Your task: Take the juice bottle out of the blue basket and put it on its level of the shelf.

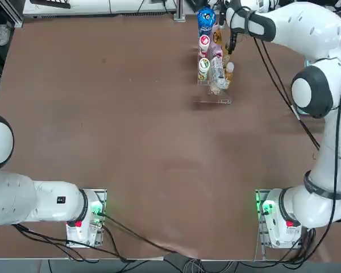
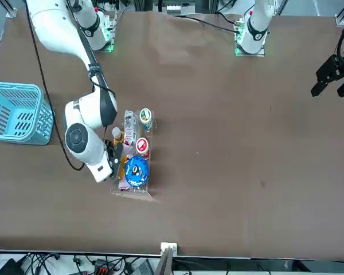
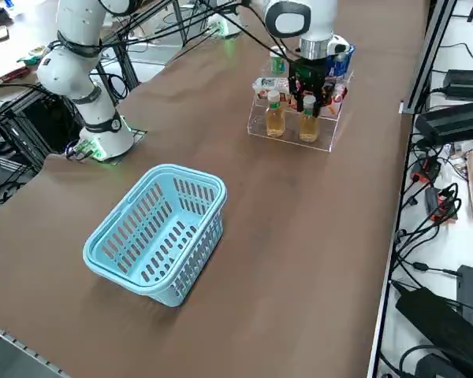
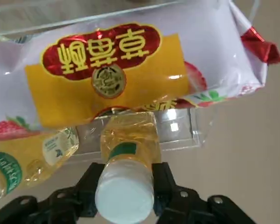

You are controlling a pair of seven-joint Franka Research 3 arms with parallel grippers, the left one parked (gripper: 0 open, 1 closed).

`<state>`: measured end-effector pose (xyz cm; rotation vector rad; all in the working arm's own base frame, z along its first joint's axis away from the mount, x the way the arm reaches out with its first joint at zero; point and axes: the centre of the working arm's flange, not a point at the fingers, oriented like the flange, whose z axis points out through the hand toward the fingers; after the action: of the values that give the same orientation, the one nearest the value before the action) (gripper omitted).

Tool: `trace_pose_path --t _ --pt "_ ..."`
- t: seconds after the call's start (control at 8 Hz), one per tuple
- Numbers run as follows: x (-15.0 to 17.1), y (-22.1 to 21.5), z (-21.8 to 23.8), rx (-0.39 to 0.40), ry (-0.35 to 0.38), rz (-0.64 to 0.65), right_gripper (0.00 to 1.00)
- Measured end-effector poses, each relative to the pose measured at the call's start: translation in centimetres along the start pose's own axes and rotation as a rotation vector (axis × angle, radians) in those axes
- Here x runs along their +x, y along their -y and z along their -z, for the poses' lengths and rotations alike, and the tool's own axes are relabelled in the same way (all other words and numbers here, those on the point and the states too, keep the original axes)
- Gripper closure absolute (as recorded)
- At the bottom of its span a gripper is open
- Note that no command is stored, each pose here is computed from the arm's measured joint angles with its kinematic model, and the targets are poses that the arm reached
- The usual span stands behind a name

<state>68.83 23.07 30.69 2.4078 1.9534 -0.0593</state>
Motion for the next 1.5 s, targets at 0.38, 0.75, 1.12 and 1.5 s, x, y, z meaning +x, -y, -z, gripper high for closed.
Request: trace_pose_path --t 0.38,0.75,1.12,1.5 --pt "0.1 -0.5 0.9 -0.022 -0.012 0.003 0.01" --pt "-0.7 -1.5 5.9 -0.015 -0.05 -0.046 0.0" --pt "-3.1 -0.9 17.3 -0.02 -0.061 -0.148 0.0" --pt "-6.0 2.6 26.9 -0.014 -0.066 -0.416 0.0"
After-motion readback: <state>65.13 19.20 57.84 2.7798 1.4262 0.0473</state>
